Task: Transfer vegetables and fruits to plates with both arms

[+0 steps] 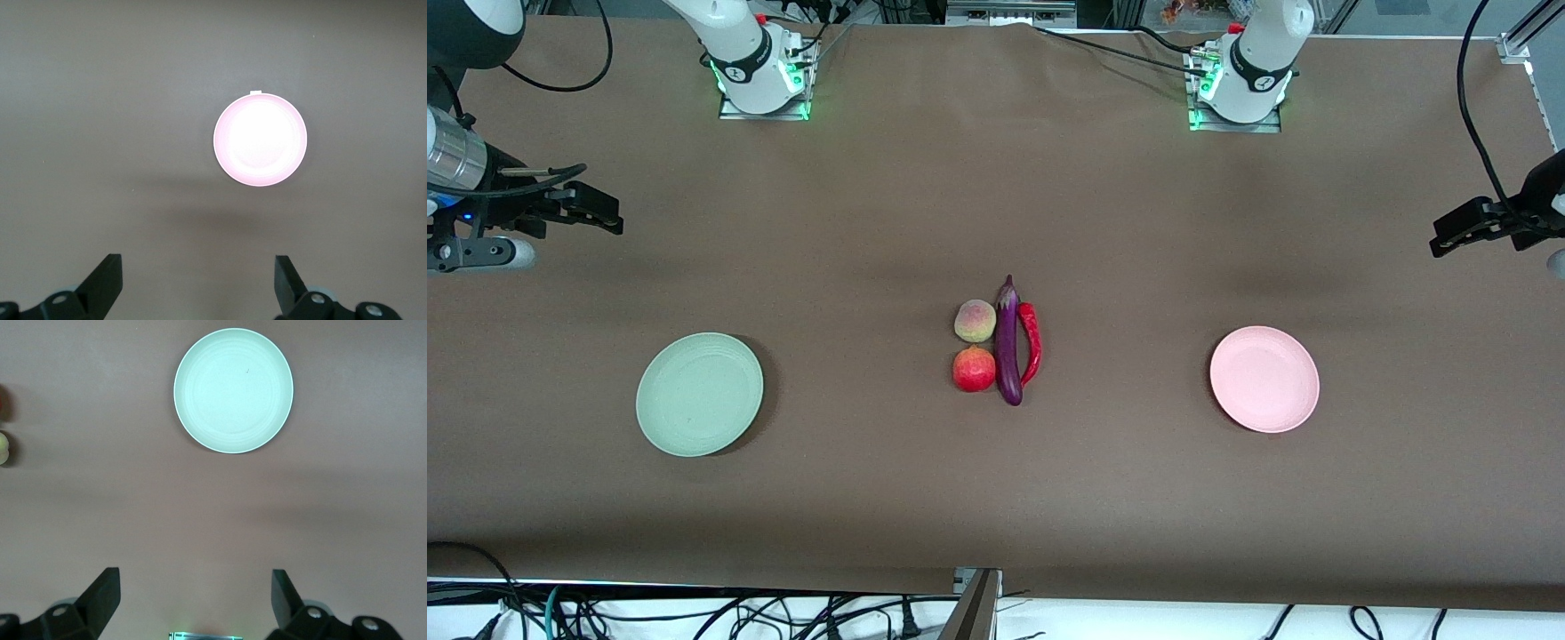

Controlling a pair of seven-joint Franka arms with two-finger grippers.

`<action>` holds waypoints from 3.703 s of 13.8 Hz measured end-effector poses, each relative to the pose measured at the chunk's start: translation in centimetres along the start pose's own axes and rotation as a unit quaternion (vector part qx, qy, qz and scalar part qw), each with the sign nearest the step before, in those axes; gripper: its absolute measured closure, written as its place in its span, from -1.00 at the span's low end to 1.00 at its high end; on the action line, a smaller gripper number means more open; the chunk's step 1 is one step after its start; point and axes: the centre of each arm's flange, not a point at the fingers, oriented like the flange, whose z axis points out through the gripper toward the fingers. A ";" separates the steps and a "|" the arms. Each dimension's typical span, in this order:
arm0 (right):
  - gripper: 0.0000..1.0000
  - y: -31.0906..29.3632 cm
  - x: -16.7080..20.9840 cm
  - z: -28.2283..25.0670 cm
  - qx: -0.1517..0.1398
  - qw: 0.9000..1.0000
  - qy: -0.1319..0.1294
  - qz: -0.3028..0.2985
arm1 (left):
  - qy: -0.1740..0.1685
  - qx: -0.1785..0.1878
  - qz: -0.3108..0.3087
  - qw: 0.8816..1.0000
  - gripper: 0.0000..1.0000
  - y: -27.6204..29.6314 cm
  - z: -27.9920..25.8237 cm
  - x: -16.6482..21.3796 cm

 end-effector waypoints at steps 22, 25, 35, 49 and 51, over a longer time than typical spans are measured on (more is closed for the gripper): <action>-1.00 0.1 0.6 0.4 0.000 1.000 0.007 0.001 | -0.029 -0.048 -0.001 0.998 -1.00 -0.6 1.0 -0.1; -1.00 0.1 0.6 0.4 0.000 1.000 0.007 0.001 | -0.031 -0.048 -0.001 0.998 -1.00 -0.6 1.0 -0.2; -1.00 0.1 0.7 0.3 0.000 1.000 0.011 0.001 | -0.032 -0.048 0.000 0.998 -1.00 -0.6 1.1 -0.2; -1.00 0.1 1.0 0.2 0.000 1.000 0.019 0.000 | -0.033 -0.048 0.000 0.998 -1.00 -0.6 1.1 -0.2; -1.00 0.1 1.1 0.2 0.000 1.000 0.022 0.000 | -0.033 -0.048 0.000 0.998 -1.00 -0.6 1.1 -0.2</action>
